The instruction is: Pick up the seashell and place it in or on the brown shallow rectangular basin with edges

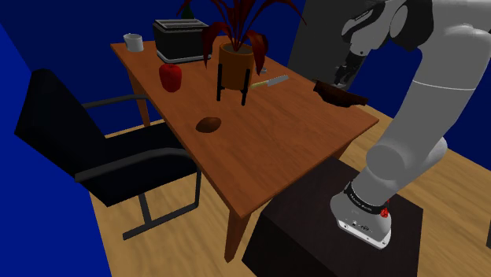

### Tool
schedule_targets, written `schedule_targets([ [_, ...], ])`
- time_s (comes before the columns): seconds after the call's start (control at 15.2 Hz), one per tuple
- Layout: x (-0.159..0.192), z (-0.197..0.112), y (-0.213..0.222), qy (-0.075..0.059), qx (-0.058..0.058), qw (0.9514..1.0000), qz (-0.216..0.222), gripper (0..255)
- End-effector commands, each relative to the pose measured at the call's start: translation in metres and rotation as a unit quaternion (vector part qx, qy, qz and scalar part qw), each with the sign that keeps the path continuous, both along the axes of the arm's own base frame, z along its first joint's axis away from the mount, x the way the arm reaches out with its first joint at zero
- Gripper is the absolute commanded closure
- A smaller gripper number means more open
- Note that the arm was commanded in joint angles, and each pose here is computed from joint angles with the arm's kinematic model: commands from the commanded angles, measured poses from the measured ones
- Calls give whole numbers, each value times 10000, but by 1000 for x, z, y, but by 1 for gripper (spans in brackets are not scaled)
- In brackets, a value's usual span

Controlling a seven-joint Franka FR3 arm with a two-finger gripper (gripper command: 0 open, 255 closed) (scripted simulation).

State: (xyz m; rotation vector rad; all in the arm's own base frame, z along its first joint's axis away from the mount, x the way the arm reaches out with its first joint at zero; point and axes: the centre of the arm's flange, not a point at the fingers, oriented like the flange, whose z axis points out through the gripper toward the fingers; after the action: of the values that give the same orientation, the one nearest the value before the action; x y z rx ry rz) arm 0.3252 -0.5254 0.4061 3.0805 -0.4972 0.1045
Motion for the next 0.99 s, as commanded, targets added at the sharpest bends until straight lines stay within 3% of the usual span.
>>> schedule_targets([
  [0.0, 0, 0, 0, 0, 0, 10000, 0, 0],
  [0.2, 0, 0, 0, 0, 0, 10000, 0, 0],
  [0.46, -3, 50, 1, 0, 0, 10000, 0, 0],
  [0.92, -3, 50, 1, 0, 0, 10000, 0, 0],
])
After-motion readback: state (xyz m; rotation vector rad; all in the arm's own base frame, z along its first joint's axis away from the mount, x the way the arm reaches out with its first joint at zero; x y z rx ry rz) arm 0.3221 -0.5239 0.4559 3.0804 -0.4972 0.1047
